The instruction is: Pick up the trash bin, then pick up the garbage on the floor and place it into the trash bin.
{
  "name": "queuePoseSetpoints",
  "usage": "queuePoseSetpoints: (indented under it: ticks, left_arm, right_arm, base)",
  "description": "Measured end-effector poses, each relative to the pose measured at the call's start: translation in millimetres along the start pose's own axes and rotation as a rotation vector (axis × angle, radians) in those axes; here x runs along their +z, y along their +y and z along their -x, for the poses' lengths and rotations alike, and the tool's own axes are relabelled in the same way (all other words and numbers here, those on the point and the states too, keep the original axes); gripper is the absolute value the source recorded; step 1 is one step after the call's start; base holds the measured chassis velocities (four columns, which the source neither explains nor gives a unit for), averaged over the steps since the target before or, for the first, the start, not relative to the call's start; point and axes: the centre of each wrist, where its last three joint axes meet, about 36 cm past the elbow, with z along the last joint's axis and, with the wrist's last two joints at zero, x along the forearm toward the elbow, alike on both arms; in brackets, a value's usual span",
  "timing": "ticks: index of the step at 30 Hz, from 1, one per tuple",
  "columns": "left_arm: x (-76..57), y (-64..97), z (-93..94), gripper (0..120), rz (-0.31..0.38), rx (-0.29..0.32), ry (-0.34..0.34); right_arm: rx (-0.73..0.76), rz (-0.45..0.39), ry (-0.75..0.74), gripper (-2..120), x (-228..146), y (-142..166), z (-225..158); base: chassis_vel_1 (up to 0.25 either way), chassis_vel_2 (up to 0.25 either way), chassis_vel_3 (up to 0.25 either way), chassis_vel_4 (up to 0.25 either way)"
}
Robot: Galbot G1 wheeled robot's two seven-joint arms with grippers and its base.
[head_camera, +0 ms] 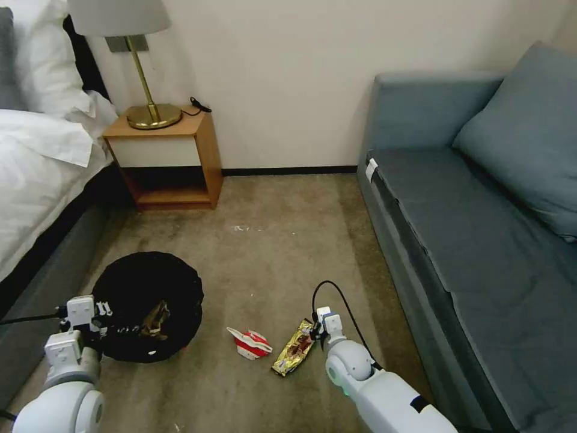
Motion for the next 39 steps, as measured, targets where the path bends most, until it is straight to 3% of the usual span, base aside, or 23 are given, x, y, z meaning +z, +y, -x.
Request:
queuePoseSetpoints:
  ticks: [2, 10, 14, 18, 19, 28, 34, 39]
  left_arm:
    - [-0.2, -0.1, 0.2, 7, 0.000, 0.000, -0.001]
    - [-14.8, -8.9, -13.7, 7, -0.028, 0.012, -0.035]
    - [-18.6, -15.0, -18.4, 7, -0.035, 0.017, -0.046]
    - [-25.1, -18.9, -23.8, 7, -0.038, 0.020, -0.066]
    - [-25.1, -18.9, -23.8, 7, -0.038, 0.020, -0.066]
    - [-43.8, -16.8, -31.8, 7, -0.027, 0.030, -0.130]
    - [-46.2, -18.5, -33.3, 7, -0.027, 0.030, -0.158]
    - [-39.4, -19.9, -35.4, 7, -0.016, 0.021, -0.162]
  right_arm:
    - [-0.007, 0.002, 0.002, 0, 0, -1, -2]
    - [-0.048, 0.006, 0.013, 33, -1, -3, -17]
    - [-0.053, 0.015, 0.018, 41, -3, -1, -20]
    - [-0.060, 0.032, 0.053, 61, -1, 5, -24]
    - [-0.060, 0.032, 0.053, 61, -1, 5, -24]
    - [-0.072, 0.146, 0.143, 94, 1, 12, -29]
    - [-0.092, 0.225, 0.189, 100, -4, 19, -33]
    - [-0.113, 0.268, 0.255, 100, -13, 34, -39]
  base:
    - [0.000, 0.000, 0.000, 0.000]
    - [0.000, 0.000, 0.000, 0.000]
    - [0.000, 0.000, 0.000, 0.000]
    - [0.000, 0.000, 0.000, 0.000]
    - [0.000, 0.000, 0.000, 0.000]
    - [0.000, 0.000, 0.000, 0.000]
    - [0.000, 0.000, 0.000, 0.000]
    - [0.000, 0.000, 0.000, 0.000]
